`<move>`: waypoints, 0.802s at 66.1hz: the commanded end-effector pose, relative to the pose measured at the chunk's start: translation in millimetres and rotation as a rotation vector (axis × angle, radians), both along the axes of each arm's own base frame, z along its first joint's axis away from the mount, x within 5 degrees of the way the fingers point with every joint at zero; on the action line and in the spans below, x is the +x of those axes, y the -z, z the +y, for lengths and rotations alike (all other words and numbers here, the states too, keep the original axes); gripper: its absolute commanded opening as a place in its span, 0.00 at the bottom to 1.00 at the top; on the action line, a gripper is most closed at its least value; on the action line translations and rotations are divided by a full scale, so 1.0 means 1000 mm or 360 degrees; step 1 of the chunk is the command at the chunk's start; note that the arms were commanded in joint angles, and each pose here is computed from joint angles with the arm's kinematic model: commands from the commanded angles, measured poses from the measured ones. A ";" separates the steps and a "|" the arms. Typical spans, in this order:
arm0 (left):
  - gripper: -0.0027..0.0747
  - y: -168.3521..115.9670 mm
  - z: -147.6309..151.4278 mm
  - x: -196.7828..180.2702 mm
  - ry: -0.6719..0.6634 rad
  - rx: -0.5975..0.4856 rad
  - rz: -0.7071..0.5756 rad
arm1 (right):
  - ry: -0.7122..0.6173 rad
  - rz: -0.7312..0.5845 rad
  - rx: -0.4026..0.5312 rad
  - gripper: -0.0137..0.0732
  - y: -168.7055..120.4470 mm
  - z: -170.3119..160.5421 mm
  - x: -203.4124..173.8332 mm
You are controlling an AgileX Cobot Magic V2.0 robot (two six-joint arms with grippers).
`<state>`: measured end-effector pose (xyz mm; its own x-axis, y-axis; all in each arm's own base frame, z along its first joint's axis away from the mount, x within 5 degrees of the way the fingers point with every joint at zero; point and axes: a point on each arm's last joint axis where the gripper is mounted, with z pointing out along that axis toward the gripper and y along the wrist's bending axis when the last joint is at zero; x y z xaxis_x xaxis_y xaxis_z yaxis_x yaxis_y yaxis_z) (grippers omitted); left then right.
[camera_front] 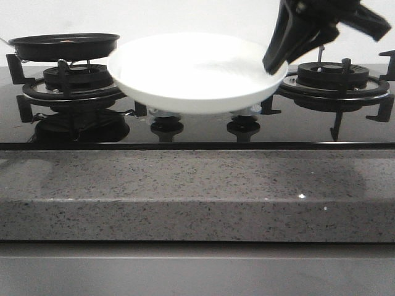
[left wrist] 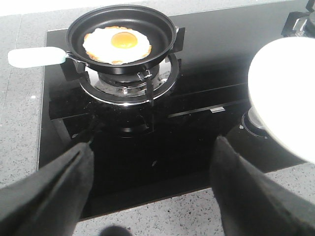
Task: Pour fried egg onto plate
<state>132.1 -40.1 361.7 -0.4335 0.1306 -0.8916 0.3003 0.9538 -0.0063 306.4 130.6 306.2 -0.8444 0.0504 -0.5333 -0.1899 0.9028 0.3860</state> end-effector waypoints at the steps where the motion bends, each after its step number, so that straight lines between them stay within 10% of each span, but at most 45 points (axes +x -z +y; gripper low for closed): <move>1: 0.68 -0.014 -0.002 0.002 0.0010 -0.0051 -0.0138 | 0.0066 -0.0193 0.0105 0.08 -0.022 0.000 0.002; 53: 0.68 -0.014 -0.002 0.002 0.0010 -0.0051 -0.0138 | 0.0022 -0.0099 0.0003 0.08 -0.006 0.000 0.006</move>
